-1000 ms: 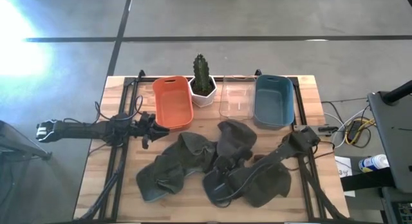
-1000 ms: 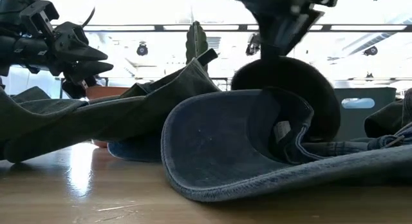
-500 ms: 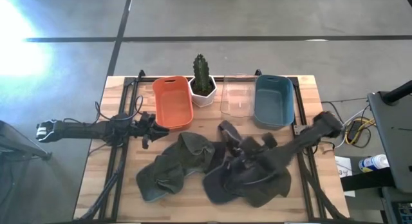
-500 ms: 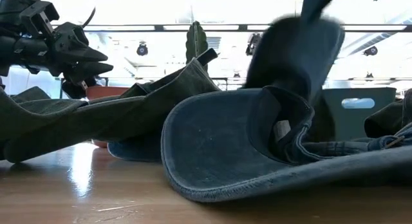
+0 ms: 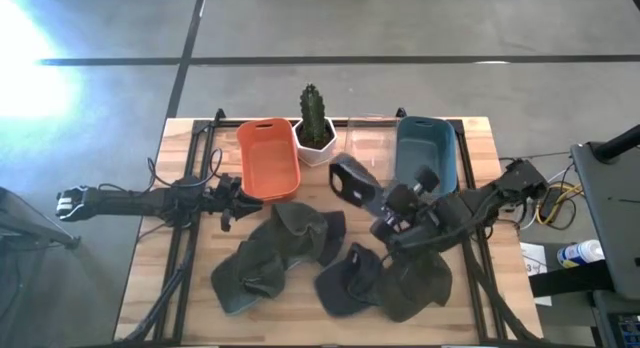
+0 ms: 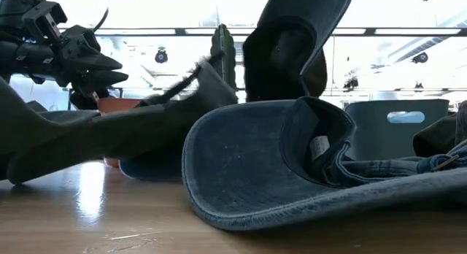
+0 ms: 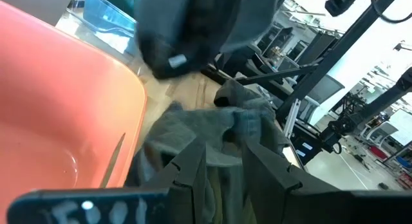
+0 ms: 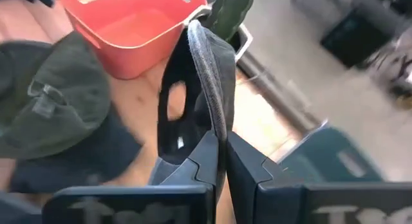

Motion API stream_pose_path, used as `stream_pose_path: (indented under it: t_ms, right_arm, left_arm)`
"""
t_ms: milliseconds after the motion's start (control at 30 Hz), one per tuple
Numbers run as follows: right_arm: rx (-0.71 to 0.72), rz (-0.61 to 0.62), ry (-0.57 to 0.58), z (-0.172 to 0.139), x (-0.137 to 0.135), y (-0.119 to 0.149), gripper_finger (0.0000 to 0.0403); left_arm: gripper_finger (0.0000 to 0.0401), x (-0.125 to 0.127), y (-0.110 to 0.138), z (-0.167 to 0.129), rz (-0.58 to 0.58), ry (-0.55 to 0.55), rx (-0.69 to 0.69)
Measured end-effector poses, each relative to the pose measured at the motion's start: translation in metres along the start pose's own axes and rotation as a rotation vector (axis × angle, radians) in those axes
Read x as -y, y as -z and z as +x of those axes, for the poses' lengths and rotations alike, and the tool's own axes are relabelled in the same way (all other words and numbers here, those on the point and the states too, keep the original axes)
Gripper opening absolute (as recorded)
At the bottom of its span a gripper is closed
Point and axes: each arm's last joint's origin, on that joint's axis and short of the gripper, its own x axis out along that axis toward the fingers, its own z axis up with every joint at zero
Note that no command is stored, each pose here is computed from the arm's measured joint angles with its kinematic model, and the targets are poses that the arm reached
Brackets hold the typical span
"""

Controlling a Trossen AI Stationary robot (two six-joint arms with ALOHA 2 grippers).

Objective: Pick & Place hat
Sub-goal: Put the left black cap into the blue bin

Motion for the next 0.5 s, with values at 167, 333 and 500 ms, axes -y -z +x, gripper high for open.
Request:
stream_pose_path:
  t_ms: [167,333,500]
  right_arm:
    - [0.101,-0.119,0.067,-0.003,0.013,-0.009,0.0013]
    - [0.095,-0.400,0.107,0.000,0.020,-0.010,0.0013]
    - [-0.001,-0.503,0.138,0.020,0.034,-0.008,0.0013]
  left_arm:
    - [0.0094,0.000,0.000,0.000,0.000,-0.001,-0.002]
    - [0.0094,0.000,0.000,0.000,-0.001,-0.003,-0.004]
    - [0.0094,0.000,0.000,0.000,-0.001,-0.003,-0.004]
